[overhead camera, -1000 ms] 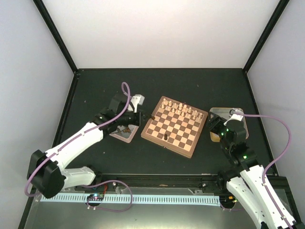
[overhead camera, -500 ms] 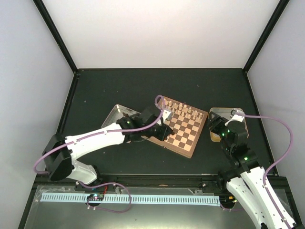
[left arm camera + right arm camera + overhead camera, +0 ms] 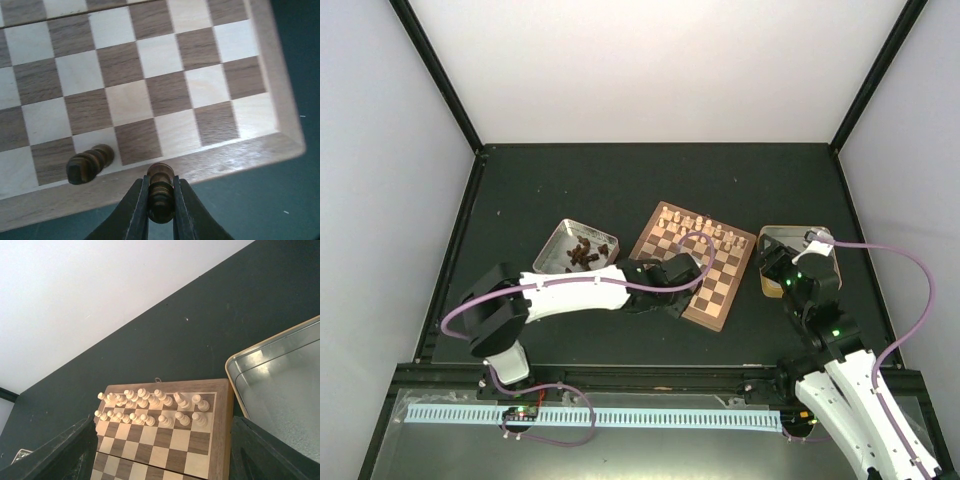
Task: Set up the chess pieces on the board
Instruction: Place the chess piece on the chessboard.
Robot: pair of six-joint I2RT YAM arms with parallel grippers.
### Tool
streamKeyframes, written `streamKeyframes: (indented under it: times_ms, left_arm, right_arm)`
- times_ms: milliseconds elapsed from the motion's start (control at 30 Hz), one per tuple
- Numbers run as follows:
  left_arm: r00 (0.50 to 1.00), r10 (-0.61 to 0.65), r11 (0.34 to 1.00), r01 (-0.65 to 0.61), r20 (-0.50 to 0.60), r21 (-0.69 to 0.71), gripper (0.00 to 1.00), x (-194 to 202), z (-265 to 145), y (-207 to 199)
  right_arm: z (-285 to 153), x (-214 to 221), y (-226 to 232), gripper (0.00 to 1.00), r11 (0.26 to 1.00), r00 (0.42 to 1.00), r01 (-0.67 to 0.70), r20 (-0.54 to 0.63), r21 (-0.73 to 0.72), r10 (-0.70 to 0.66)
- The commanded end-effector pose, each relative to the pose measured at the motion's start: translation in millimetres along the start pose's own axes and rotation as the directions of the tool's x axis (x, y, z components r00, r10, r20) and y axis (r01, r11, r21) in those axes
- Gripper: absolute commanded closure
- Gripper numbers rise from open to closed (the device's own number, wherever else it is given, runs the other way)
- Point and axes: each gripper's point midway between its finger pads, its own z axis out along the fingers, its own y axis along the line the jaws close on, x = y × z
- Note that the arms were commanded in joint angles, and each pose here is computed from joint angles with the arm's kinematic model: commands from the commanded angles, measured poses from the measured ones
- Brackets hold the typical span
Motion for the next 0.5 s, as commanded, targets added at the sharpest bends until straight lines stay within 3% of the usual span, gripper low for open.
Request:
streamKeyframes:
  times_ms: [0,467]
  left_arm:
    - [1.000,-0.010,0.996,0.013,0.029,-0.093,0.91,-11,7,10]
    - [1.000,0.019,0.992,-0.016,0.019,-0.123,0.91,-16,27,9]
  right_arm:
    - [0,2,-7,0.26,1.000,1.000,-0.003,0.006,0.028,0.002]
    - [3,5,-5,0.26,0.999,1.000,0.021,-0.018,0.025,-0.020]
